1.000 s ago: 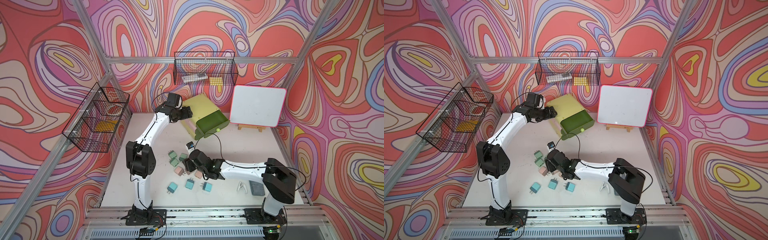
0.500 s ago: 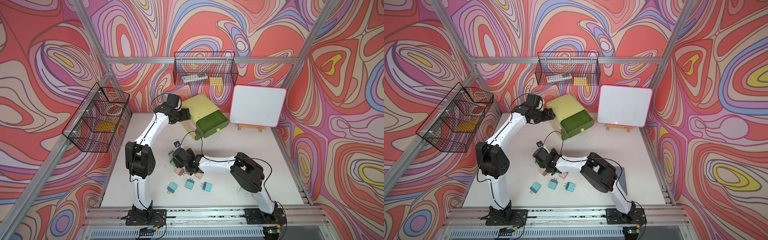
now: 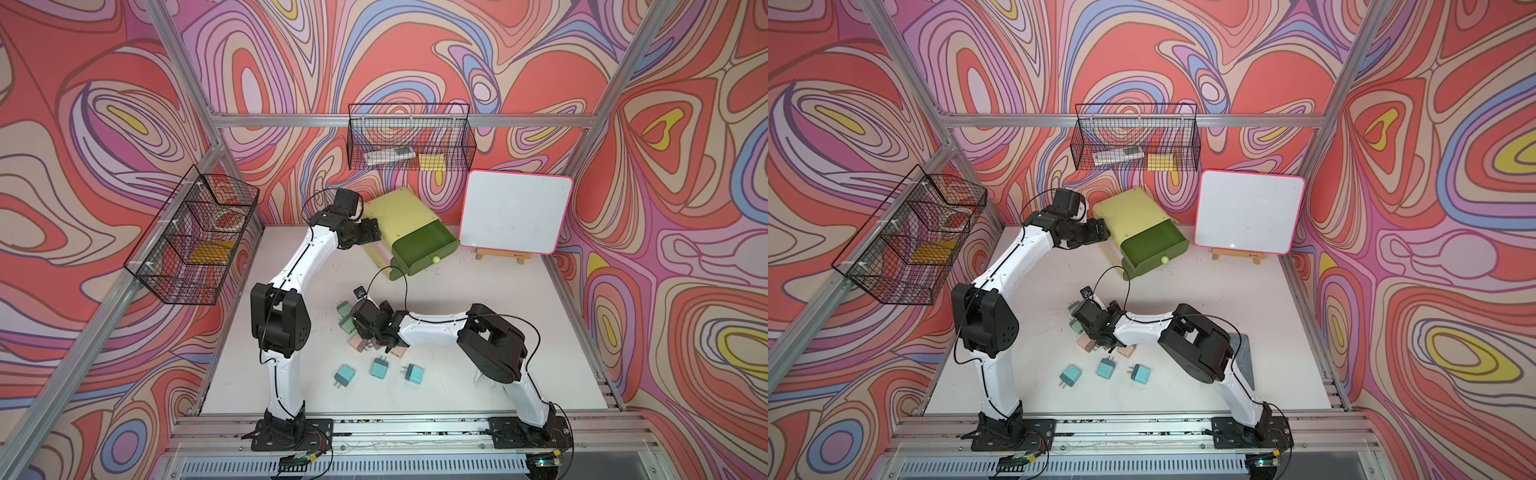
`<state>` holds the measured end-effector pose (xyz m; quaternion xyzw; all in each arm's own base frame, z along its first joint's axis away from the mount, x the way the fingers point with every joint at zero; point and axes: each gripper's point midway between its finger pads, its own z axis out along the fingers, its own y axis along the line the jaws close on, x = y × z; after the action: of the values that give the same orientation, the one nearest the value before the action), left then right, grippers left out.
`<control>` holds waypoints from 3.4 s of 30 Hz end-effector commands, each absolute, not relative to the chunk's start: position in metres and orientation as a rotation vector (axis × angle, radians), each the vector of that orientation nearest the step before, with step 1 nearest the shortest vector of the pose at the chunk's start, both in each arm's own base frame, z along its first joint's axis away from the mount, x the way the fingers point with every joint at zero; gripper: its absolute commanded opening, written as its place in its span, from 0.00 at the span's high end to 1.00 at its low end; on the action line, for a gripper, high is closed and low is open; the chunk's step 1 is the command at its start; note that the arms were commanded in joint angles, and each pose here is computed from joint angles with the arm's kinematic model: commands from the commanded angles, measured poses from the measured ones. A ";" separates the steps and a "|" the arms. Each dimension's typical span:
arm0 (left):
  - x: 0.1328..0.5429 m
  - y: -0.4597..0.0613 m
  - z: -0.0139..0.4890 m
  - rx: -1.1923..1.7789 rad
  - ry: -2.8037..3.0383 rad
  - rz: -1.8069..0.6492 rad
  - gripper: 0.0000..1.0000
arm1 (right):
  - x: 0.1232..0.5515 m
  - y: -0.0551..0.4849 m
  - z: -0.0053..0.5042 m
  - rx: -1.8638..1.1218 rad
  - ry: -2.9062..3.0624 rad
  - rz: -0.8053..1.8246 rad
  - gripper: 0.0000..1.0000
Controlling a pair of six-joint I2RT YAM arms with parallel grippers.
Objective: Place the plugs into the drawer by color
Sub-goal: Pick up the plug from the center of the board, then place the plug in the drawer.
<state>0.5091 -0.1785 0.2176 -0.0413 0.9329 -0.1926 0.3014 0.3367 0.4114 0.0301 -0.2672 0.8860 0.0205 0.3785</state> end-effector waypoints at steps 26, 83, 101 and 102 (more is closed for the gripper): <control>0.502 -0.175 0.223 -0.103 2.478 -0.505 0.13 | 0.356 0.415 0.051 -0.368 2.471 0.324 0.26; 0.543 -0.221 0.258 -0.006 2.331 -0.642 0.13 | 0.462 0.287 0.248 -0.810 2.134 0.392 0.70; 0.544 -0.217 0.242 -0.011 2.370 -0.607 0.13 | 0.477 0.291 0.221 -0.804 2.201 0.459 0.68; 0.544 -0.217 0.242 -0.011 2.369 -0.607 0.13 | 0.477 0.291 0.220 -0.799 2.202 0.468 0.67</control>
<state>0.5430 -0.2202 0.2479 -0.0069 0.9054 -0.2453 0.3463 0.4707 0.2936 0.2177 -0.3217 0.8554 0.1727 0.3674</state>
